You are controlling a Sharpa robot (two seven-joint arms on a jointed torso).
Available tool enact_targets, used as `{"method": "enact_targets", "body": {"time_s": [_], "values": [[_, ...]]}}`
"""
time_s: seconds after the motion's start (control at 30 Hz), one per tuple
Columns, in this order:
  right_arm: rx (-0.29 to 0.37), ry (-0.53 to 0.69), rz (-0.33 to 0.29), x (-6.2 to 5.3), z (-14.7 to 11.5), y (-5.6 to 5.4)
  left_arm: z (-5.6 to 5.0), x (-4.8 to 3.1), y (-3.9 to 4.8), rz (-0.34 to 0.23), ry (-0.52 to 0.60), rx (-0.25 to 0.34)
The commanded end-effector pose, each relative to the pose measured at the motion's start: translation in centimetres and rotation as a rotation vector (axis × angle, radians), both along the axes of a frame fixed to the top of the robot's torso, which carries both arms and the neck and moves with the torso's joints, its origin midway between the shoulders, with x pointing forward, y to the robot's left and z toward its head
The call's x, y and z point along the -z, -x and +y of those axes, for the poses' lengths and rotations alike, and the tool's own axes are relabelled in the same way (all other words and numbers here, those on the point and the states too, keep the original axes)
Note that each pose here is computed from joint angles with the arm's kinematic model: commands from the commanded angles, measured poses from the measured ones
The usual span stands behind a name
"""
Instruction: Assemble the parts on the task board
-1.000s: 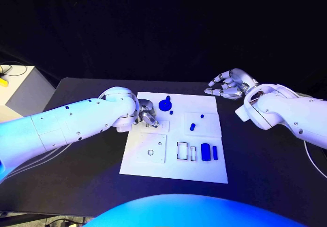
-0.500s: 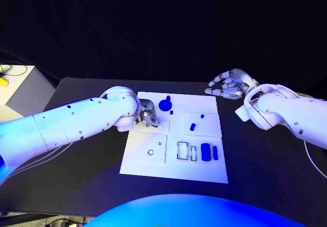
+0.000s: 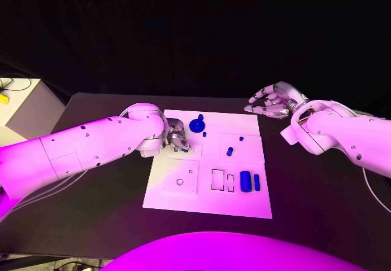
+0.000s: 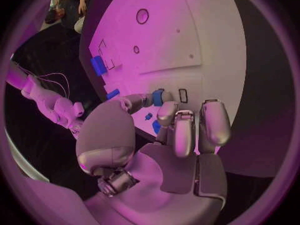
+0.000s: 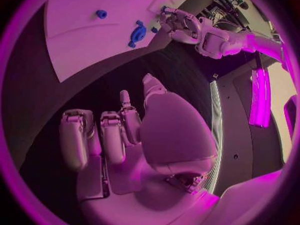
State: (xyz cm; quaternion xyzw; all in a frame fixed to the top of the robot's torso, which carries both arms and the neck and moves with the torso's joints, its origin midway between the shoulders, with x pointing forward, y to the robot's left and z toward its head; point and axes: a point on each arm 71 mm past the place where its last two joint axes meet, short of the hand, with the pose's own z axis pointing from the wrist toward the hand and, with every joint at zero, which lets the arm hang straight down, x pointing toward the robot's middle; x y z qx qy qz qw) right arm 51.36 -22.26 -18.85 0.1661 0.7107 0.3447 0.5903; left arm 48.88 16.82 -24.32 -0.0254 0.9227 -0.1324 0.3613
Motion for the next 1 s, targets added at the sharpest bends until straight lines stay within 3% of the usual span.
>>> {"method": "enact_targets", "body": {"time_s": [0.03, 1.0], "values": [[-0.015, 0.007, 0.0, 0.03, 0.12, 0.04, -0.28, 0.96, 0.59, 0.053, -0.009, 0.014], [-0.014, 0.007, 0.001, 0.1, 0.06, 0.05, -0.26, 0.96, 0.42, 0.043, -0.005, -0.003]]}}
